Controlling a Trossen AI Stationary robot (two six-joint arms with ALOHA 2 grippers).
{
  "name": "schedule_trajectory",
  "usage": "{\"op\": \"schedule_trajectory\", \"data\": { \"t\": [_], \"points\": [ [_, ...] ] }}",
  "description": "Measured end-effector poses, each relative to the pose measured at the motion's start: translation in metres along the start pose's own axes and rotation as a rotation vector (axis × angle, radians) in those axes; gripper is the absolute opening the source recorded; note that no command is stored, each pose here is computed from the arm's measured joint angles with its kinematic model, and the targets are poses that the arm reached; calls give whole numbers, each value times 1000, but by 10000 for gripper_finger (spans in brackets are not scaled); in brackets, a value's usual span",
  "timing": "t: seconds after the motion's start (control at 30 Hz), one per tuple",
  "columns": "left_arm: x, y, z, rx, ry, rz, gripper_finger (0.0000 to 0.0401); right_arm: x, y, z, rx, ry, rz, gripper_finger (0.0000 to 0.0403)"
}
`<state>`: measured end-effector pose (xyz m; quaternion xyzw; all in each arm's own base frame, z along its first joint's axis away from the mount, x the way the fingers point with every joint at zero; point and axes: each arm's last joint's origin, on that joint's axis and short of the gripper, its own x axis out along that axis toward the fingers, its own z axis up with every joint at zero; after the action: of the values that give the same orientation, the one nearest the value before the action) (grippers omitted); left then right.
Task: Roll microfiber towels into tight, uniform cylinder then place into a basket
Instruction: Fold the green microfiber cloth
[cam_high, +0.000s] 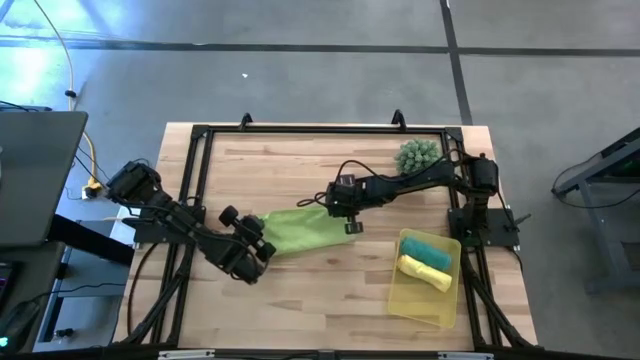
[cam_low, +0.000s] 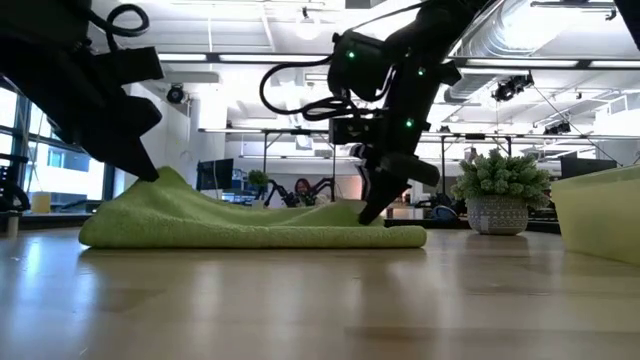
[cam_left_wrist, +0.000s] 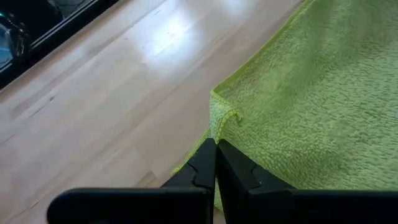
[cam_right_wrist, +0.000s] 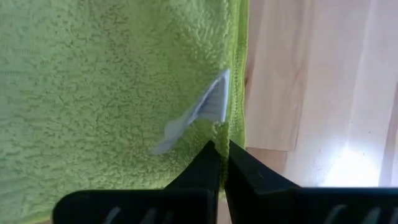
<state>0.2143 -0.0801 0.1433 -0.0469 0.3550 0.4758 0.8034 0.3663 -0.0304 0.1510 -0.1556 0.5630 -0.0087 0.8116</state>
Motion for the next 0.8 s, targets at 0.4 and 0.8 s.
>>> {"op": "schedule_trajectory", "data": {
  "t": [0.4, 0.8],
  "points": [
    [12, -6, -10, 58, 55, 42, 0, -5, 0, 3, -133, 70, -137, 99],
    [13, -6, -12, 61, 65, 54, 0, -27, 10, 33, 186, -72, 4, 161]
  ]
}}
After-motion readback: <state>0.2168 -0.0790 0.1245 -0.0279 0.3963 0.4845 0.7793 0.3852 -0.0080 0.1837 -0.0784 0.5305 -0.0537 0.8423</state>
